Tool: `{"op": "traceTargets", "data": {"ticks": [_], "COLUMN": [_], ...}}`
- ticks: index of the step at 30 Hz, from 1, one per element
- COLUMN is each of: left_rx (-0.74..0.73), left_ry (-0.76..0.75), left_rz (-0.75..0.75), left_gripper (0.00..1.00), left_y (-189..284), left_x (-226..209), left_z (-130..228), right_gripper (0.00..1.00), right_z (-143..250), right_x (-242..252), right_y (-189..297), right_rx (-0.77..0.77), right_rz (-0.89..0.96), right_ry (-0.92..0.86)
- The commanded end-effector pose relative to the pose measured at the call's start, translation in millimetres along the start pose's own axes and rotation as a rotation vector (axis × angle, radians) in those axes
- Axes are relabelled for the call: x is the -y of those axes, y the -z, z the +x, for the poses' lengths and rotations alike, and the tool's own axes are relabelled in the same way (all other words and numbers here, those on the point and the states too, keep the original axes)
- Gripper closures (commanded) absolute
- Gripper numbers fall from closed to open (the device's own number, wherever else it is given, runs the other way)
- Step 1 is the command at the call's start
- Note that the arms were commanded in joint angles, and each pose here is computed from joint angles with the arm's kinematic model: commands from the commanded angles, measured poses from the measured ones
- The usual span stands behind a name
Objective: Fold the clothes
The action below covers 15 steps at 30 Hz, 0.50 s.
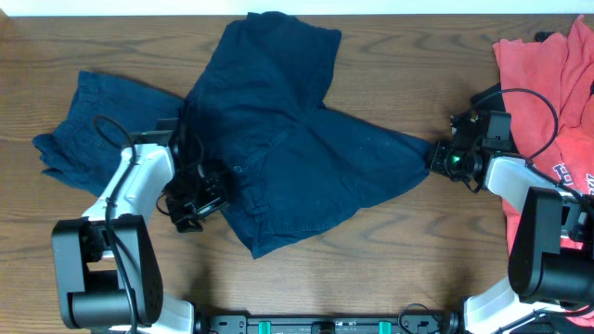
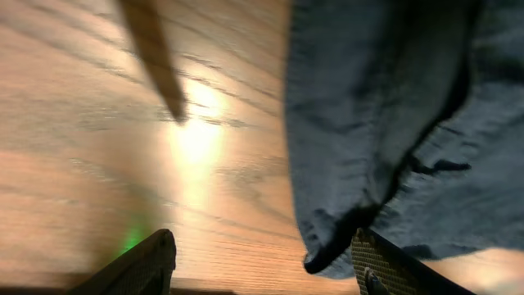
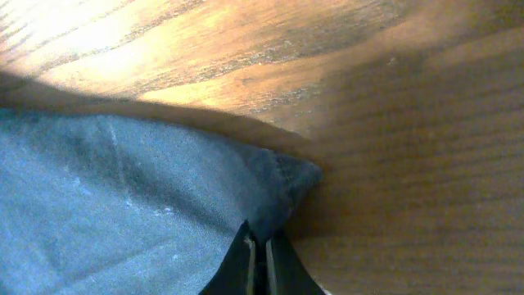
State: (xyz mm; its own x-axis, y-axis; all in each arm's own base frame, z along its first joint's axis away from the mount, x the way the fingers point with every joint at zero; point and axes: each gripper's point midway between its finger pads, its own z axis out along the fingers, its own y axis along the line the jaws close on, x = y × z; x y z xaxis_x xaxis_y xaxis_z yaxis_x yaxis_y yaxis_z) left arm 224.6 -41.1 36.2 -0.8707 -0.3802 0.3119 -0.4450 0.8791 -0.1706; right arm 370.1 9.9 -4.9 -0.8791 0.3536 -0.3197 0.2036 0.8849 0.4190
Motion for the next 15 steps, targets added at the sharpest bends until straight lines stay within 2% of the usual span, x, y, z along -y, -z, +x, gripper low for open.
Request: {"op": "traceTargets", "data": {"ticks": [1,7,10,13,15], "left_rx": [-0.026,-0.125,-0.133,-0.041,0.049], "left_ry": [-0.081,-0.215,-0.234,-0.282,-0.366], "left_rz": [0.027,0.046,-0.016,-0.171,-0.272], "left_gripper": [0.3,0.29,0.3,0.29,0.29], "left_y": [-3,-18,-26,-28,-24], "left_x": [18,54,58,49,46], "left_z": [11,52,67,68,66], "right_gripper": [0.99,0.99,0.99,0.99,0.99], "right_z": [28,11,5,5,7], "right_x": [31,41,37,37,38], "right_y": [0,58,83,94,94], "right_rx": [-0.067,0.05,0.106,0.122,0.113], "right_rz": [0.151,0.308,0.336,0.356,0.358], "right_ry": [-0.085,-0.099,-0.087,-0.085,-0.087]}}
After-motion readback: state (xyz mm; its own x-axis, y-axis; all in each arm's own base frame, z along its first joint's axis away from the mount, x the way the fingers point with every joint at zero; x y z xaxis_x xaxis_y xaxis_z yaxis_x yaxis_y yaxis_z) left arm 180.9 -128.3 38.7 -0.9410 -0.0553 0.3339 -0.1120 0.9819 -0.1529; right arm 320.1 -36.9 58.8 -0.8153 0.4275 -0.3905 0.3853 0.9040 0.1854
